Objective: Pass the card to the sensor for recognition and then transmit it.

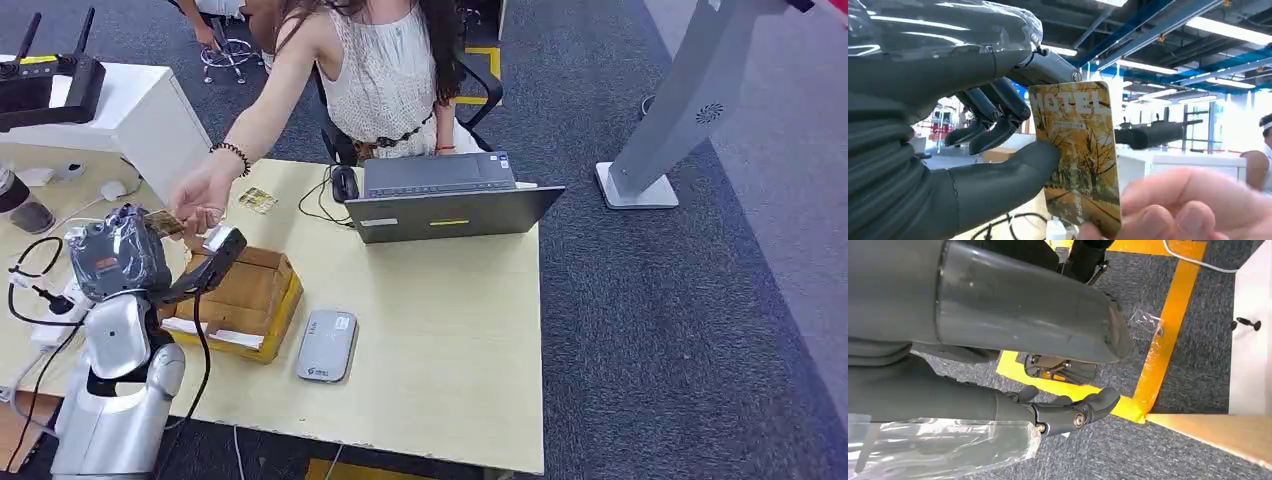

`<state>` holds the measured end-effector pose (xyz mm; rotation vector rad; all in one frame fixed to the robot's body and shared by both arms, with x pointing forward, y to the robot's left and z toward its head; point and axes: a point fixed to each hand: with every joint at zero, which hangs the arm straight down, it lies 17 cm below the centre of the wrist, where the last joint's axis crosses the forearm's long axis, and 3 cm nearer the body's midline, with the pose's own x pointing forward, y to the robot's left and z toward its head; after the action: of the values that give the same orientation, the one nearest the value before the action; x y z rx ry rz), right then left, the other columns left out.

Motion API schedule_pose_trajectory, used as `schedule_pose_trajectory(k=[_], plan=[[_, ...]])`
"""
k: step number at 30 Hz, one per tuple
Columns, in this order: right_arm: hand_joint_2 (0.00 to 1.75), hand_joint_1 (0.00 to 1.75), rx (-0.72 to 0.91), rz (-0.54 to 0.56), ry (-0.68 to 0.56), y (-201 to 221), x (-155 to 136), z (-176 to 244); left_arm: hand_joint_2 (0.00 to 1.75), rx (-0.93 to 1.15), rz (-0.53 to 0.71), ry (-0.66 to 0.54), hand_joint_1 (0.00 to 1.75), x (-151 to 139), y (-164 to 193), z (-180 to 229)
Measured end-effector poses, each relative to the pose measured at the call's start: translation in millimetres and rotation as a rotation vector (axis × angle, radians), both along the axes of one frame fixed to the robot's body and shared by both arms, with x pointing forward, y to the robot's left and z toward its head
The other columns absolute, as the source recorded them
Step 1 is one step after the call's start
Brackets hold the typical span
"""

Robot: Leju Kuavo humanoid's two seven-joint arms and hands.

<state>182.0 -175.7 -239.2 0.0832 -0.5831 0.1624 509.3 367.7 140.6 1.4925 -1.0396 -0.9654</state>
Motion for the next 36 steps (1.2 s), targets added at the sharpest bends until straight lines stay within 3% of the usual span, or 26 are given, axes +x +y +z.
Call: schedule_pose_trajectory(k=[2,3,14,20,25,29,33,36], plan=[[0.00,0.00,0.000,-0.003,0.001,-0.5,0.1,-0.1,1.75,0.012,-0.003,-0.002,1.75,3.1,0.9,4.8],[0.00,0.00,0.001,-0.004,0.000,-0.4,0.4,0.0,1.75,0.019,-0.004,-0.004,0.00,3.8,2.1,6.3],[0.00,0.00,0.002,-0.013,0.001,-0.7,0.8,0.1,1.75,0.030,-0.047,0.001,0.00,6.3,-3.4,5.0],[0.00,0.00,0.000,-0.058,0.004,-6.5,0.1,-1.0,1.75,-0.020,-0.217,-0.050,0.00,-4.5,-51.7,13.9],[0.00,0.00,0.008,-0.145,0.003,-16.2,-9.0,-3.5,1.75,-0.218,-0.397,-0.161,0.00,-58.6,-98.4,32.6],[0.00,0.00,0.007,-0.258,-0.002,-31.9,-19.3,-6.0,1.75,-0.603,-0.532,-0.307,0.00,-124.6,-101.7,51.5],[0.00,0.00,-0.008,-0.338,0.004,-48.3,-28.6,-9.3,1.75,-1.020,-0.621,-0.463,0.00,-178.5,-54.8,66.6],[0.00,0.00,-0.031,-0.390,0.013,-59.8,-31.7,-11.3,1.75,-1.284,-0.512,-0.601,0.00,-207.6,20.9,49.8]])
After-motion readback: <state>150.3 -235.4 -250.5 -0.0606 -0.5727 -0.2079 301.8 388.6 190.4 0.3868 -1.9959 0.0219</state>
